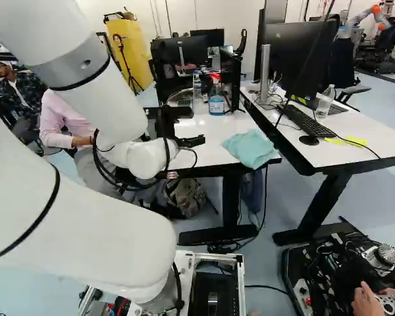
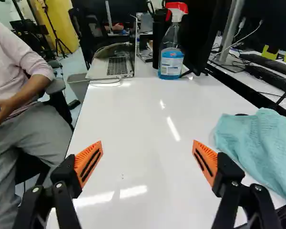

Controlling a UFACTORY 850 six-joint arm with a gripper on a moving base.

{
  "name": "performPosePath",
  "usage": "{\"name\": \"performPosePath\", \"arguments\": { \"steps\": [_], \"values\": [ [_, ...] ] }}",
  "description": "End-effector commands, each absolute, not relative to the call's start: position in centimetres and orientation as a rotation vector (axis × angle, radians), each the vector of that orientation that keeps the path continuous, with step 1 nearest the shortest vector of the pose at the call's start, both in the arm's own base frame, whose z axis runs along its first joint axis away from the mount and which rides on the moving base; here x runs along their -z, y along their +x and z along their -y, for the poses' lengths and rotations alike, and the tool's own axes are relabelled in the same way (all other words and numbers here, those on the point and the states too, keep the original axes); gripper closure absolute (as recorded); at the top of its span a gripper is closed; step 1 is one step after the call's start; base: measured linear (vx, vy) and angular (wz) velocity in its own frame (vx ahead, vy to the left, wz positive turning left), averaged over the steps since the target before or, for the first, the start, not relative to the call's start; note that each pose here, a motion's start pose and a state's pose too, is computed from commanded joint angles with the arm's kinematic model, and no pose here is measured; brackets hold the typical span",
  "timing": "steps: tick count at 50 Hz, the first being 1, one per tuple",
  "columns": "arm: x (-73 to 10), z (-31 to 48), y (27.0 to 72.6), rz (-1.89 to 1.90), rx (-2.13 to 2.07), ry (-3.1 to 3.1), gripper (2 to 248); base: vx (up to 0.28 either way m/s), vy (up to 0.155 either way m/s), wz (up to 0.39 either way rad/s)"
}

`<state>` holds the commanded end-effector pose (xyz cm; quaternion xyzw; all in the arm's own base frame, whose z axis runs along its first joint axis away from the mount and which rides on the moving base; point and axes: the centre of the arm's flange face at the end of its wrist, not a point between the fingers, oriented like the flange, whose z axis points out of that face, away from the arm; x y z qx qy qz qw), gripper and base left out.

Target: Clean the table with the green towel

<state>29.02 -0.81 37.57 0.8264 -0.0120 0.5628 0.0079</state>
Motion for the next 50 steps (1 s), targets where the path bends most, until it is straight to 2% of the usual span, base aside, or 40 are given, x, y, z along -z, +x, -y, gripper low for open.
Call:
{"name": "performPosePath", "arguments": {
  "steps": [50],
  "values": [
    [-36.6, 0.0, 27.0, 0.000, -1.824, 2.558, 3, 0.000, 0.000, 0.000]
  ]
}}
